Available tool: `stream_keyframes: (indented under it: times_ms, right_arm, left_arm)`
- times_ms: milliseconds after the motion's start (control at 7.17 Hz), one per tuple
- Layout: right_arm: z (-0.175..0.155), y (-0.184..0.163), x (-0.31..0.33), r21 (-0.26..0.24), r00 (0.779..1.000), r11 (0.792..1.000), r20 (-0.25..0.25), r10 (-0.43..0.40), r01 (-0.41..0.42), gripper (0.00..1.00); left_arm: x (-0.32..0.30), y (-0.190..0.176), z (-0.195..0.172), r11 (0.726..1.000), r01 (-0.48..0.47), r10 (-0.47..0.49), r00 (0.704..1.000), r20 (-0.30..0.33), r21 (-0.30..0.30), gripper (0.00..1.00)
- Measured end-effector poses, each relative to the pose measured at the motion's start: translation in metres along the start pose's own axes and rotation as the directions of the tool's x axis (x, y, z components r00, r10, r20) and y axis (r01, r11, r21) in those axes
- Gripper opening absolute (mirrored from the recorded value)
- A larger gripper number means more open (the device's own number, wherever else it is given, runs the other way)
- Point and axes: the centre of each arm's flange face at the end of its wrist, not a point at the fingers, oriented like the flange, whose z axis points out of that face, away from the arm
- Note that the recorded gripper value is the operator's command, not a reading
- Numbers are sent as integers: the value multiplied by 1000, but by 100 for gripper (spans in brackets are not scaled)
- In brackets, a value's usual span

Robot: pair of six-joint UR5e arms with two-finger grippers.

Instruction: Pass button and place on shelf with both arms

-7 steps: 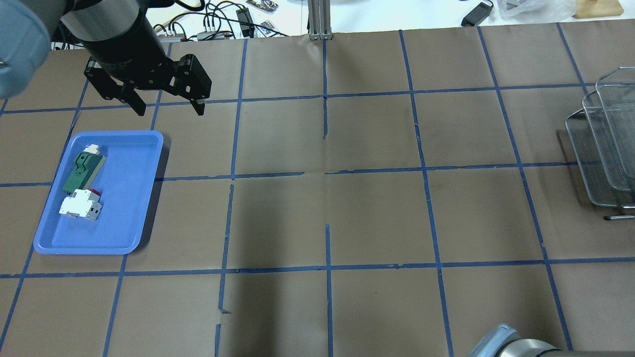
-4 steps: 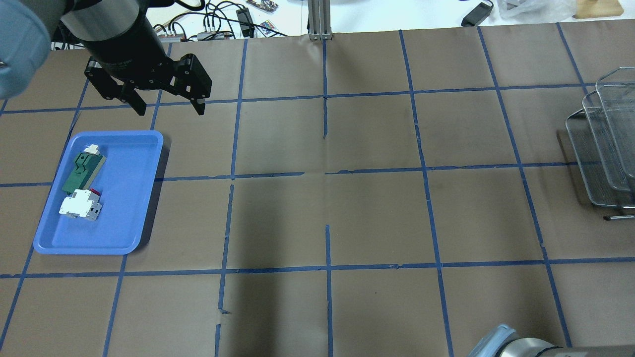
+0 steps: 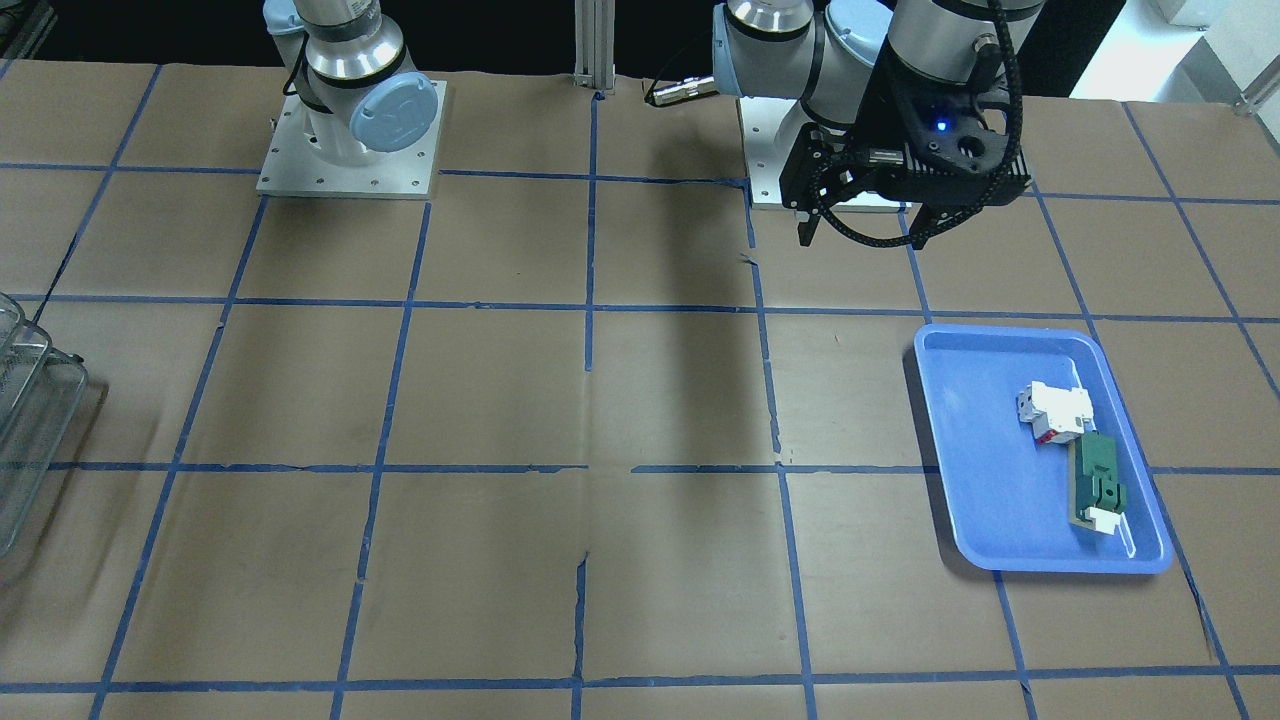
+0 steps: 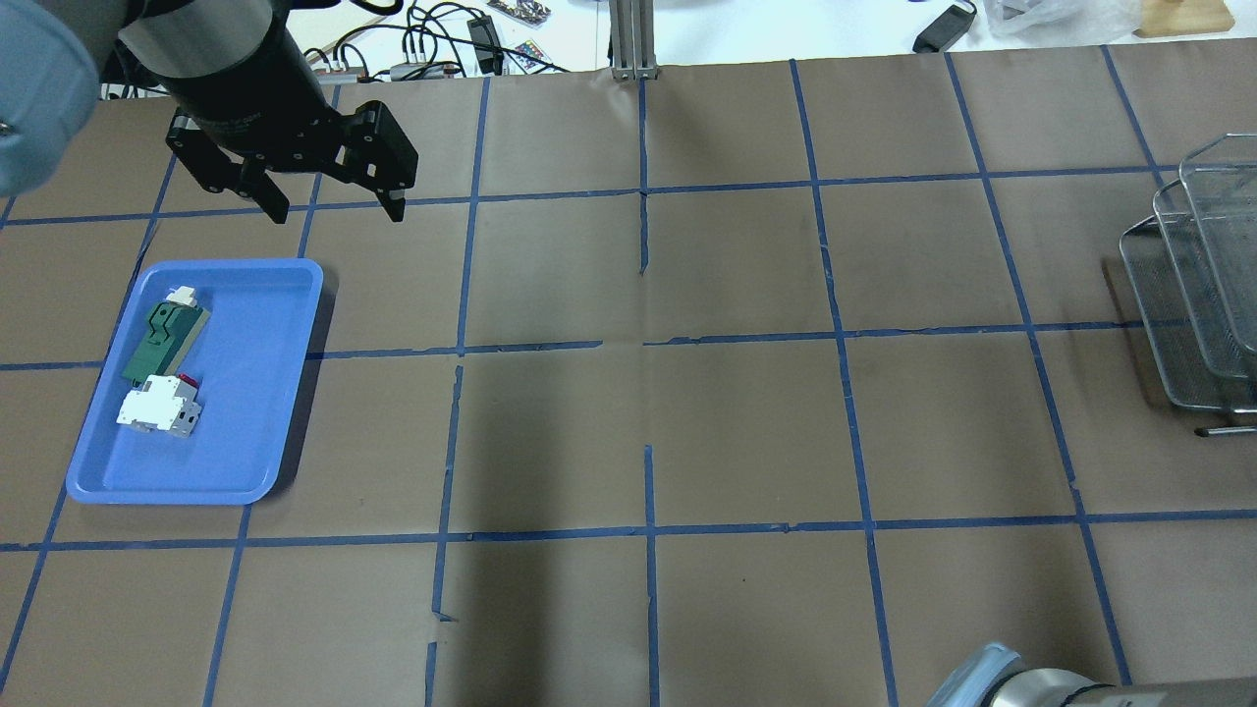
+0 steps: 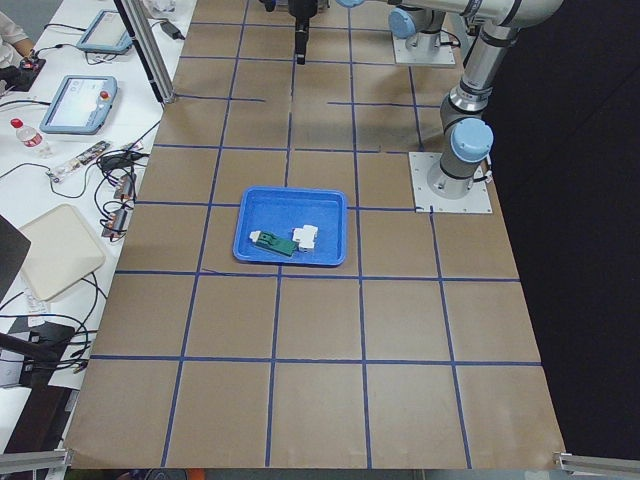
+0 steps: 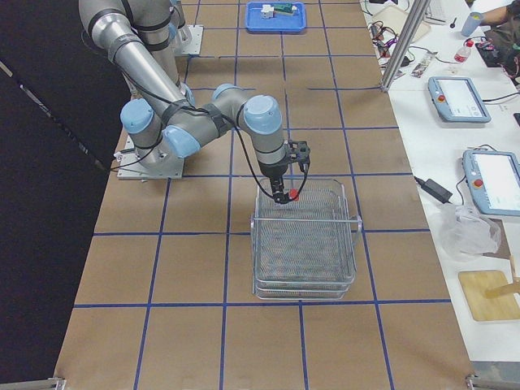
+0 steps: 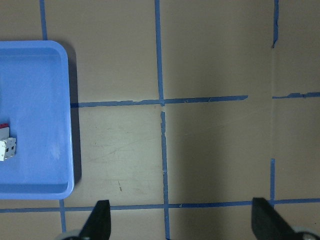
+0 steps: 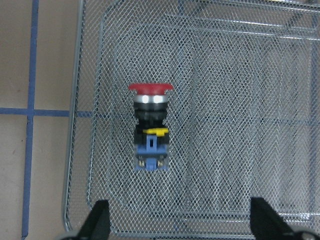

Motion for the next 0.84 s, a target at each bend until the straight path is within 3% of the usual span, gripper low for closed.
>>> stream_keyframes:
  times_ms: [419, 558, 837]
  right_arm:
    - [-56, -12, -58, -26, 999, 999, 32, 20, -19, 100]
    - [-72, -22, -101, -38, 999, 999, 36, 0, 1, 100]
    - [-92, -37, -206, -90, 998, 995, 48, 41, -37, 100]
  left_arm:
    - [0, 0, -1, 1000, 0, 0, 1000, -2, 2, 100]
    - [-1, -1, -1, 1000, -2, 2, 1000, -10, 3, 100]
    - [-8, -4, -4, 1000, -23, 23, 999, -36, 10, 100]
